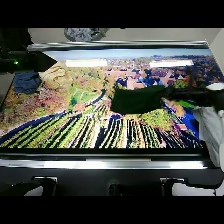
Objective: Fold the shirts.
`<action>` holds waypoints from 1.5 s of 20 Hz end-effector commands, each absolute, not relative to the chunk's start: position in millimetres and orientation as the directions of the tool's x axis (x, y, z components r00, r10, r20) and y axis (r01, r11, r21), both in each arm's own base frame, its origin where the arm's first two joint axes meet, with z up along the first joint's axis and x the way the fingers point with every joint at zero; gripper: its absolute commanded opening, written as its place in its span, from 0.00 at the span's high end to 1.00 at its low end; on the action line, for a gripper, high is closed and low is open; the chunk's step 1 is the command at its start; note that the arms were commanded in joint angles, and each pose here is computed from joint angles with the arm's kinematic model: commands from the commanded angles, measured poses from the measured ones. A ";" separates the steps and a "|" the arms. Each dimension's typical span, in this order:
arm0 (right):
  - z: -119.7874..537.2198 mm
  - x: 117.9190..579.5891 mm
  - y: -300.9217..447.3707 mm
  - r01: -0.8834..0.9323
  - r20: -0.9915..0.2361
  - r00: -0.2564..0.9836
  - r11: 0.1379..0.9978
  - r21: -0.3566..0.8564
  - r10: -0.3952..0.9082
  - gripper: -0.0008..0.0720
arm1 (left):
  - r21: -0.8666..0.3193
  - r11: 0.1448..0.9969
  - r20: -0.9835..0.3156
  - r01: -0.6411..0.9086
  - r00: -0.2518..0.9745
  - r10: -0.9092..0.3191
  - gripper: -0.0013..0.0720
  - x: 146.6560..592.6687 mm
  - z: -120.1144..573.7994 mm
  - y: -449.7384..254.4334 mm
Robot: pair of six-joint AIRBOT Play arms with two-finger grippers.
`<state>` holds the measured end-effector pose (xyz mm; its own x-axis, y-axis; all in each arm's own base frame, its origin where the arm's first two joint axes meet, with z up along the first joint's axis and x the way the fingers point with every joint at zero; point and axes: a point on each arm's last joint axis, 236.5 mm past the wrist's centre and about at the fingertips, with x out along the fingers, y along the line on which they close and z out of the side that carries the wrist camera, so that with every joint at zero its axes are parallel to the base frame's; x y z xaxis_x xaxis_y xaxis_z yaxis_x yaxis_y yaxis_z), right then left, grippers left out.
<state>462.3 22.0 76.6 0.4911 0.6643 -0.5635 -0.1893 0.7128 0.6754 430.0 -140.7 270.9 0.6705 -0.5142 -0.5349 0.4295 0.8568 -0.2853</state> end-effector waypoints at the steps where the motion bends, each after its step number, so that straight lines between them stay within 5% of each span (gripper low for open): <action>1: 141.9 436.5 -89.4 -0.063 -0.623 0.619 0.821 0.568 0.478 0.93 | -0.282 0.857 -0.536 0.431 0.670 -0.513 0.94 430.2 270.3 -140.7; 7: 191.2 367.9 -214.4 0.150 -0.646 0.718 0.848 0.508 0.259 0.93 | -0.283 0.857 -0.538 0.431 0.668 -0.514 0.94 429.7 269.9 -140.9; 17: 183.1 255.5 -306.4 0.441 -0.707 0.703 0.737 0.511 0.070 0.93 | -0.274 0.856 -0.538 0.438 0.668 -0.514 0.94 429.6 269.9 -140.9; 22: 139.4 203.3 -329.8 0.617 -0.865 0.501 0.707 0.345 -0.016 0.93 | -0.274 0.856 -0.538 0.438 0.668 -0.514 0.94 429.6 270.0 -141.1; 26: 66.1 142.0 -314.9 0.731 -0.969 0.235 0.644 0.227 0.075 0.93 | -0.275 0.856 -0.538 0.439 0.668 -0.515 0.94 429.5 270.0 -141.4; 29: 11.5 125.7 -292.9 0.766 -0.975 0.175 0.603 0.221 0.136 0.93 | -0.278 0.856 -0.538 0.437 0.667 -0.515 0.94 429.5 270.0 -141.5; 30: -1.7 124.4 -288.1 0.777 -0.974 0.171 0.588 0.227 0.149 0.86 | -0.279 0.855 -0.537 0.438 0.667 -0.517 0.94 429.3 270.4 -141.9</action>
